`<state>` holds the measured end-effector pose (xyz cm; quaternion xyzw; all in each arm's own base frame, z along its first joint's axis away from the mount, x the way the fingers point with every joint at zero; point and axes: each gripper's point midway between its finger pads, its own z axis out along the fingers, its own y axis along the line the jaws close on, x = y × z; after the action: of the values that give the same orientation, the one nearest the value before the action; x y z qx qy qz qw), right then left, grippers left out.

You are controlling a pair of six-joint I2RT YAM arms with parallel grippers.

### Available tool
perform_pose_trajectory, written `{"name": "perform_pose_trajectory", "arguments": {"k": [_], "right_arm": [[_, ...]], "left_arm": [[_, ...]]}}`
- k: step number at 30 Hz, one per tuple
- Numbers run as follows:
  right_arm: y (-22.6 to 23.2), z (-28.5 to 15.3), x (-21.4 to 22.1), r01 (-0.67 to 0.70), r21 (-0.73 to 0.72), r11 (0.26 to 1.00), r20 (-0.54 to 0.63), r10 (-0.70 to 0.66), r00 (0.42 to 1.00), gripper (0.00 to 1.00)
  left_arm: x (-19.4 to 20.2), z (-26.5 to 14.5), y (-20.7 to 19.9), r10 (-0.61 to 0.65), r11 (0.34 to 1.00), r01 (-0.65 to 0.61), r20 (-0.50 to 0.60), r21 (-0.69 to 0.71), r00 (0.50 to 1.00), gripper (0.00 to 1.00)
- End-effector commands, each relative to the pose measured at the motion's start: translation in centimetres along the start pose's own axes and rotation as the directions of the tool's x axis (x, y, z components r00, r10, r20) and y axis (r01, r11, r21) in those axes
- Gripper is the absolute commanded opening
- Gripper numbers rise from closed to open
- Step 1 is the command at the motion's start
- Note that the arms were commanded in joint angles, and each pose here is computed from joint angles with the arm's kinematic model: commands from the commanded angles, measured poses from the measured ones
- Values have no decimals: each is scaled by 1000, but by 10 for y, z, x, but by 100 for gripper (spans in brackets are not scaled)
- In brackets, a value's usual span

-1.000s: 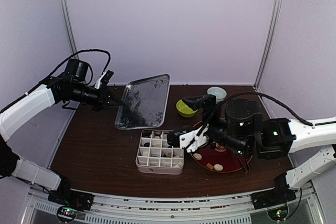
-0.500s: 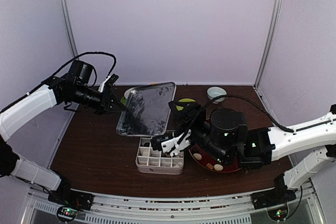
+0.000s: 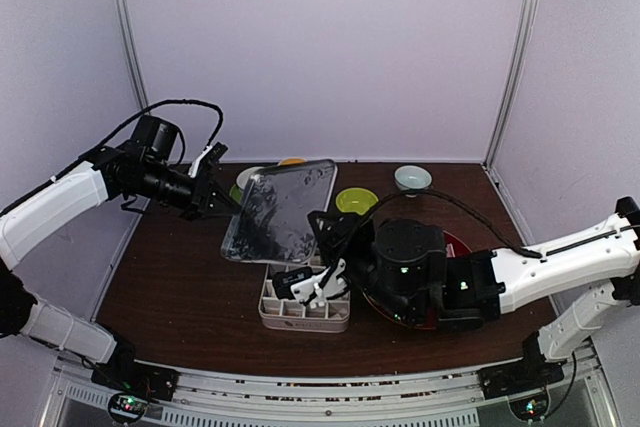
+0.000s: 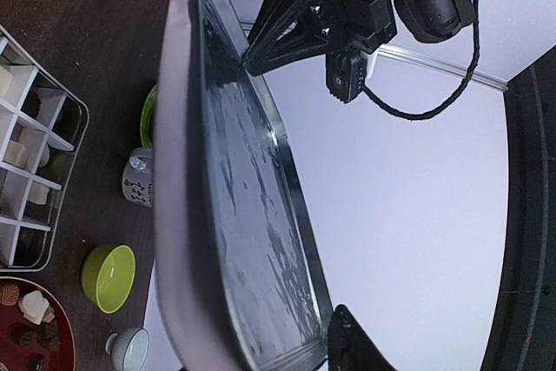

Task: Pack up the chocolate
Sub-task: Pass from the left arm to the right

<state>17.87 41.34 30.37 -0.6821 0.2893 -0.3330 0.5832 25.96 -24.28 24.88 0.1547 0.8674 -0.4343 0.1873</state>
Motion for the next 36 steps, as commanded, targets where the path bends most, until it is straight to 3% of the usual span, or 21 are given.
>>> {"name": "perform_pose_trajectory", "arguments": {"k": [1, 8, 13, 16, 25, 30, 36], "right_arm": [[-19, -6, 0, -34, 36, 999, 0, 34, 999, 30], [-13, -7, 0, -24, 19, 1000, 2, 24, 1000, 18], [-12, -7, -1, -32, 15, 999, 3, 32, 999, 16], [-12, -9, -1, -56, 8, 998, 13, 56, 998, 15], [-13, -16, -1, -184, -34, 982, 50, 186, 981, 11], [-21, -31, -9, -368, -132, 920, 150, 385, 911, 11], [-42, -42, -3, -615, -309, 726, 188, 680, 708, 6]], "left_arm": [[-5, -5, -13, 51, 998, -51, 23, 34, 998, 0], [-9, -3, -11, 36, 999, -38, 44, 37, 998, 12], [-17, -10, -21, 75, 995, -81, 100, 55, 992, 44], [-25, -23, -36, 131, 987, -143, 159, 67, 979, 57], [-47, -70, -68, 285, 955, -296, 344, -22, 895, 76], [-48, -103, -90, 368, 921, -386, 467, -61, 804, 81], [-43, -132, -112, 463, 863, -494, 560, -108, 687, 85]]}}
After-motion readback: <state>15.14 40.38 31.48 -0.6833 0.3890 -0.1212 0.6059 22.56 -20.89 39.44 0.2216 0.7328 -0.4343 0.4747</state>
